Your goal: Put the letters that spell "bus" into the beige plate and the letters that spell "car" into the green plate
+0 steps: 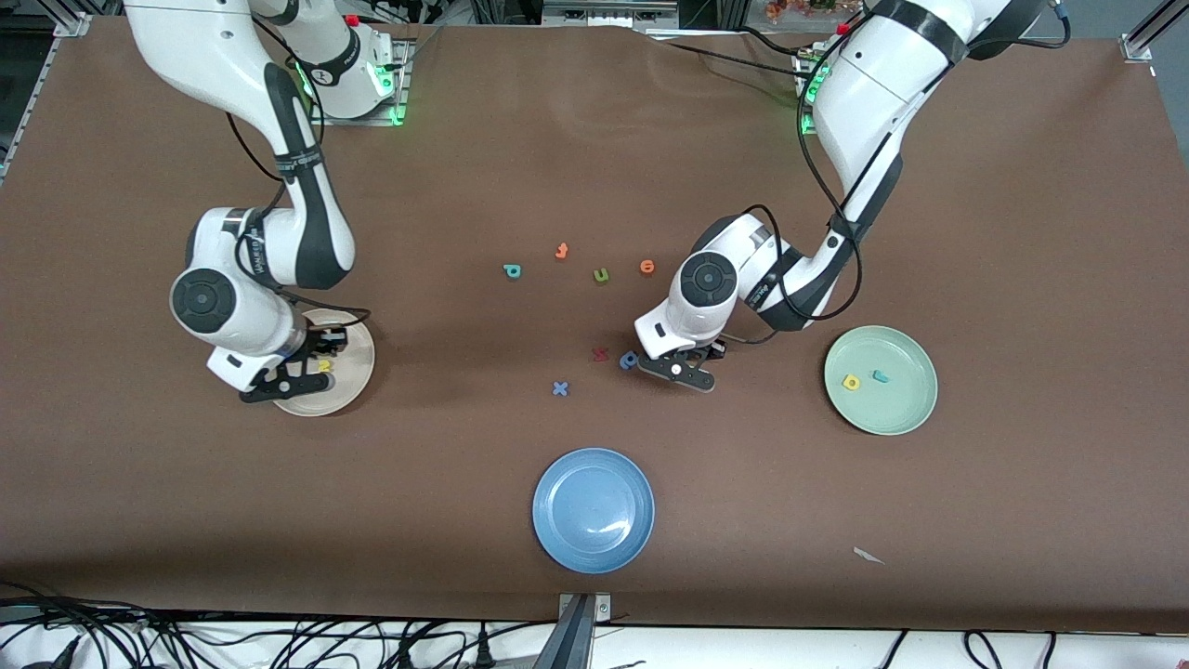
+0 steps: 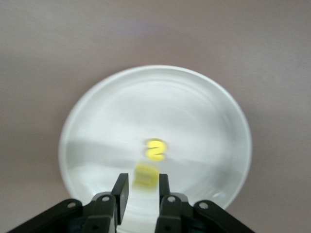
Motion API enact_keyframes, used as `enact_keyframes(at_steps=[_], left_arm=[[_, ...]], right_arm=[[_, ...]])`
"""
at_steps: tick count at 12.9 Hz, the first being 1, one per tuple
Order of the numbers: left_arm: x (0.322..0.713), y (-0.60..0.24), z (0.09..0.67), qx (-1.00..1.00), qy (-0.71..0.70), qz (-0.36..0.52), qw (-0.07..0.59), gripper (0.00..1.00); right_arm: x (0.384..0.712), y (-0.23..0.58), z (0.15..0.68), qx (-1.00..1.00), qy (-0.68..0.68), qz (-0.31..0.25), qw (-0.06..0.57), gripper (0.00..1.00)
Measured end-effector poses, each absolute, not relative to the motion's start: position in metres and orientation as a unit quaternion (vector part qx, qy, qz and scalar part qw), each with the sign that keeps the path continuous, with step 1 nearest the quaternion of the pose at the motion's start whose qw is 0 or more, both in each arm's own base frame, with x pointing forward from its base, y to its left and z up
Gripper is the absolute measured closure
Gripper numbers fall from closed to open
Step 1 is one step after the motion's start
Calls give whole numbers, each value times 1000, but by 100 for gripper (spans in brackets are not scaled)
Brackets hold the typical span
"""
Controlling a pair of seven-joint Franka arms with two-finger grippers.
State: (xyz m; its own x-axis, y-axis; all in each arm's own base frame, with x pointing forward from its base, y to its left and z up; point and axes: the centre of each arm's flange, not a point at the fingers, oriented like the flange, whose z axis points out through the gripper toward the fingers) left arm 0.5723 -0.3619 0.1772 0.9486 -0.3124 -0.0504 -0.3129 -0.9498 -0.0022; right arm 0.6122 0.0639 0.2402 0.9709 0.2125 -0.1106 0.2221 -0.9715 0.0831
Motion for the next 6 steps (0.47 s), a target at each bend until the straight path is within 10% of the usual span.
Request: enact_keyframes(at_steps=[6], left_arm=[[631, -259, 233, -996, 77, 28, 29, 73]], right_arm=[[587, 162, 240, 998, -17, -59, 3, 5]])
